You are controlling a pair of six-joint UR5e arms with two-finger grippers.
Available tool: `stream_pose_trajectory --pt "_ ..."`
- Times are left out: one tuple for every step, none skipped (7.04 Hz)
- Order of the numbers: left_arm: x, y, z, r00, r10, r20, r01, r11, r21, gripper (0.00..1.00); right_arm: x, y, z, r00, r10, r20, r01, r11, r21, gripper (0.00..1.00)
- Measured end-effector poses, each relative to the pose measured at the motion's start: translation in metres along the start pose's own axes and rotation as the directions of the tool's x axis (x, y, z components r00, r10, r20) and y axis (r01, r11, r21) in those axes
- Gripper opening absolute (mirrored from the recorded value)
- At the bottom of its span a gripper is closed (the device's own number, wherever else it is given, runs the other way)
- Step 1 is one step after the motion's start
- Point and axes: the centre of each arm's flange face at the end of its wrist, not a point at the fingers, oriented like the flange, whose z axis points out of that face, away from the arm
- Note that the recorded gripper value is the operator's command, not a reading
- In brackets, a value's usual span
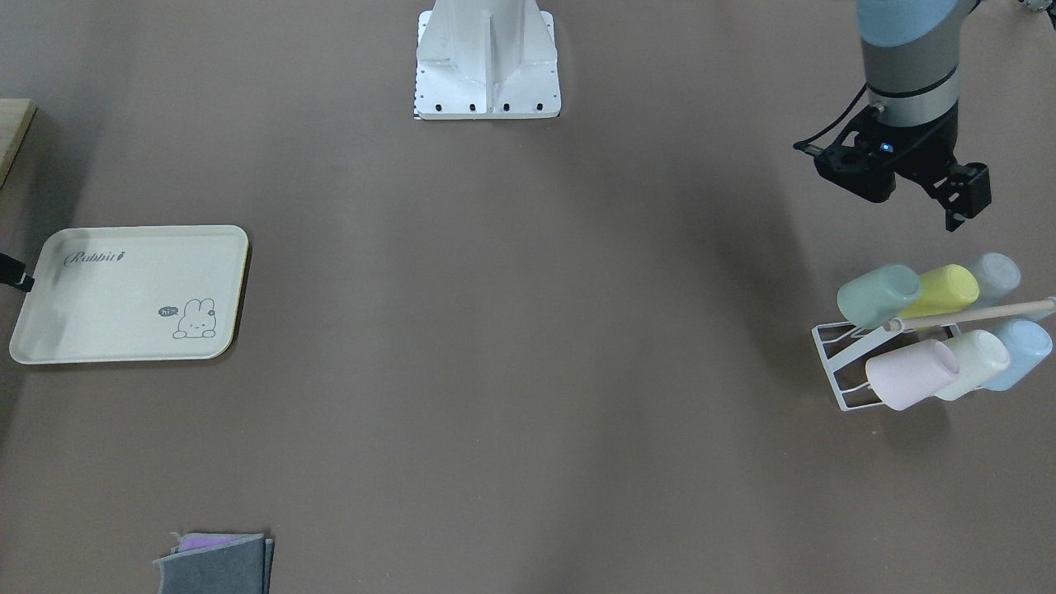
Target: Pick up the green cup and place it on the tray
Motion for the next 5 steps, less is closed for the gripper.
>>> stream_pose_trajectory --pt "0.005 -0.009 0.002 0.990 0.122 0.072 -0.120 0.992 -0.036 0.99 0.002 0.000 0.008 1.000 -0.009 0.002 0.009 1.000 -0.002 0.62" --pt "0.007 -0.015 0.003 0.965 0.231 0.123 -0.223 0.972 -0.075 0.99 0.003 -0.001 0.012 1.000 -0.010 0.003 0.010 1.000 -0.004 0.53" --pt "0.010 -0.024 0.008 0.930 0.330 0.164 -0.312 0.942 -0.127 0.99 0.002 -0.001 0.014 1.000 -0.008 0.004 0.008 1.000 -0.005 0.47" --pt "0.014 -0.038 0.015 0.894 0.402 0.200 -0.368 0.911 -0.185 0.99 0.000 -0.001 0.016 1.000 -0.007 0.005 0.007 1.000 -0.006 0.45" --pt "0.019 -0.052 0.022 0.866 0.450 0.218 -0.405 0.886 -0.225 0.99 -0.003 -0.003 0.016 1.000 -0.005 0.007 0.005 1.000 -0.005 0.38"
